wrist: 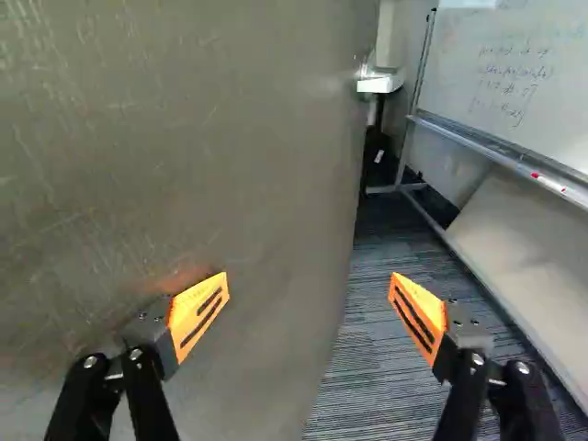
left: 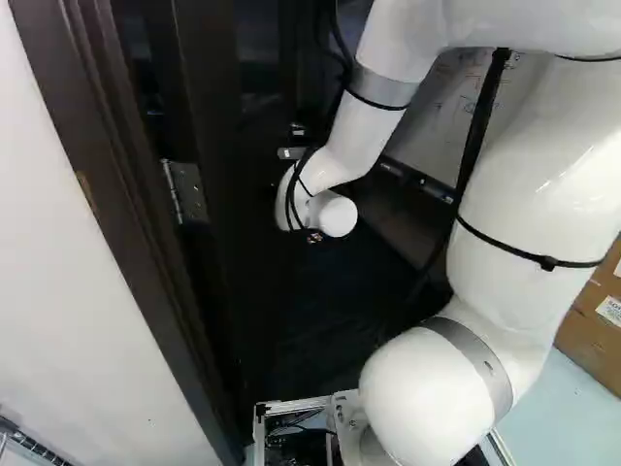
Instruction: Open the door and move inside
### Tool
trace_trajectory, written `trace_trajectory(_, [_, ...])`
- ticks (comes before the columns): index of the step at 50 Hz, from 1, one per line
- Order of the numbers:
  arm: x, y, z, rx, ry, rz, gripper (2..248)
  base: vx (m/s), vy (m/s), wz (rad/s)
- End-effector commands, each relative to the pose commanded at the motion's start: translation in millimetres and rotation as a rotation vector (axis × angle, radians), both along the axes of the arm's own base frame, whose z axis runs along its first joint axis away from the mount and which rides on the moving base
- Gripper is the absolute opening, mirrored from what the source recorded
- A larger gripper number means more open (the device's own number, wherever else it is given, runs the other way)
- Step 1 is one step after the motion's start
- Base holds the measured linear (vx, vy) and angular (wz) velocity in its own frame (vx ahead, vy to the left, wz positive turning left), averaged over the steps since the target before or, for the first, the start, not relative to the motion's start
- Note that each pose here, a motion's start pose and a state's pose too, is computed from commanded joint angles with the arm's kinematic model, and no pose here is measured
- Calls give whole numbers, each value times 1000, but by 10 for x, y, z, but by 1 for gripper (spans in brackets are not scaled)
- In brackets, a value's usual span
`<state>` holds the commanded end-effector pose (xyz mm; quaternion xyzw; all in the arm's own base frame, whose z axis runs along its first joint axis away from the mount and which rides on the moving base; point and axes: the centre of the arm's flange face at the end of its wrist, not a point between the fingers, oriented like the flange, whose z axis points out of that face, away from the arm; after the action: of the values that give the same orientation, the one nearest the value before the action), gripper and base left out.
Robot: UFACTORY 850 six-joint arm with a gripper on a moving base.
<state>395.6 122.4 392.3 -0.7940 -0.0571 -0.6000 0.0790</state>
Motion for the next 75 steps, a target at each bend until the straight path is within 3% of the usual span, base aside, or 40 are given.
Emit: trace_trajectory(75, [282,788,-15,-21,-22,196,247,0,0,0])
